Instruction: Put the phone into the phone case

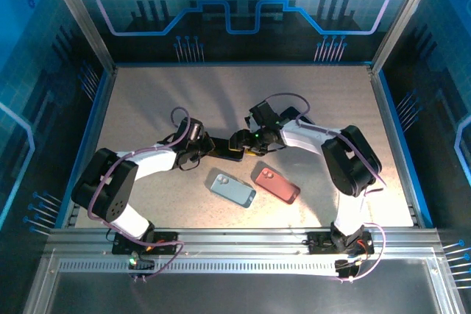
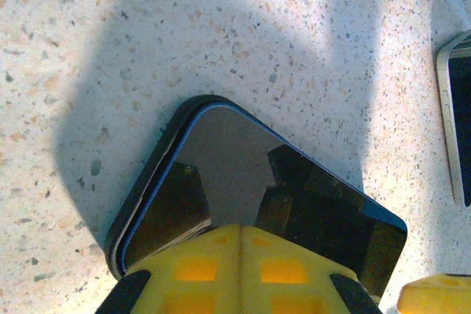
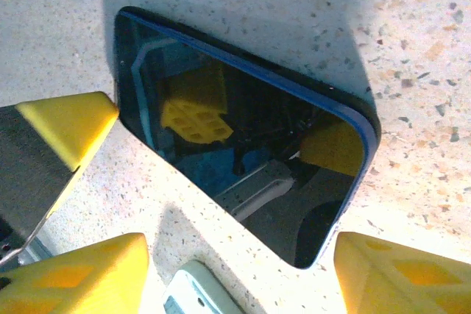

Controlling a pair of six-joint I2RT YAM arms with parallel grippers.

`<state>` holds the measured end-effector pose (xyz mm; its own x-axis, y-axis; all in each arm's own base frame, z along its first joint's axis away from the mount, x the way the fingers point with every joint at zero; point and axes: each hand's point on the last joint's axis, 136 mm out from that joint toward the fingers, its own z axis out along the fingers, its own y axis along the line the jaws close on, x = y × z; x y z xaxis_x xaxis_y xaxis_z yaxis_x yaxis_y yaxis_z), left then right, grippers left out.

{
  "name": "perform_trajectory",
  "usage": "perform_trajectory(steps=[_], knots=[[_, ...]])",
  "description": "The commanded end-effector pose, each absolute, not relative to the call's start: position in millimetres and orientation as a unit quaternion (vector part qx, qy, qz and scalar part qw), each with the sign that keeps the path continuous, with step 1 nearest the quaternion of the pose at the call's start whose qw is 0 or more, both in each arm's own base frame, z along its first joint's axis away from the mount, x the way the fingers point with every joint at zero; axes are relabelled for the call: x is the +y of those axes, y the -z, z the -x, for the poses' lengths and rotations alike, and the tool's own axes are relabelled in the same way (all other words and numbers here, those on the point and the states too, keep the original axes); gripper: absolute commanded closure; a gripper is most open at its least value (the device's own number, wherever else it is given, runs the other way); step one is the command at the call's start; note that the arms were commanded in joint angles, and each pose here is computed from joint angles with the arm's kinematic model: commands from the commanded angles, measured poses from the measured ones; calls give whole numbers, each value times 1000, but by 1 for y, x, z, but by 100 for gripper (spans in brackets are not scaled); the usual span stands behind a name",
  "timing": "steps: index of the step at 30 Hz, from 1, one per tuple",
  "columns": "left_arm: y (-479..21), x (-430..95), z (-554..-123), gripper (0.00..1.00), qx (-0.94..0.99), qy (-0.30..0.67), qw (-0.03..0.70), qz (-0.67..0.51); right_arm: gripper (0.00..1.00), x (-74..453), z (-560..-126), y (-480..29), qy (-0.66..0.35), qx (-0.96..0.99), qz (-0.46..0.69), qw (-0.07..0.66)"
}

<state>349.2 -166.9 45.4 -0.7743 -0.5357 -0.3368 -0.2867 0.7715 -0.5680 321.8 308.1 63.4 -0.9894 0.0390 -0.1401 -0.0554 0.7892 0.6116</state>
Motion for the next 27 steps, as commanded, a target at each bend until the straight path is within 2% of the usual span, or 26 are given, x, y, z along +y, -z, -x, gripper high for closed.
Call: perform_trajectory(steps=[1,3,7,9,20,27], knots=[[-52,-166,-354,100,913,233,257,214,40,304,-317,-76,-324,942,18,89],[-54,-165,-356,100,913,228,262,213,52,303,-314,-76,-325,941,22,93],[-59,-164,-360,100,913,224,269,209,89,297,-309,-69,-319,943,29,94],[-59,-164,-361,100,913,223,269,210,98,295,-306,-64,-313,945,33,93],[-52,-161,-364,100,911,221,264,226,100,292,-302,-45,-294,951,50,87],[-50,-141,-364,100,900,228,264,261,100,295,-302,-36,-289,953,52,77]])
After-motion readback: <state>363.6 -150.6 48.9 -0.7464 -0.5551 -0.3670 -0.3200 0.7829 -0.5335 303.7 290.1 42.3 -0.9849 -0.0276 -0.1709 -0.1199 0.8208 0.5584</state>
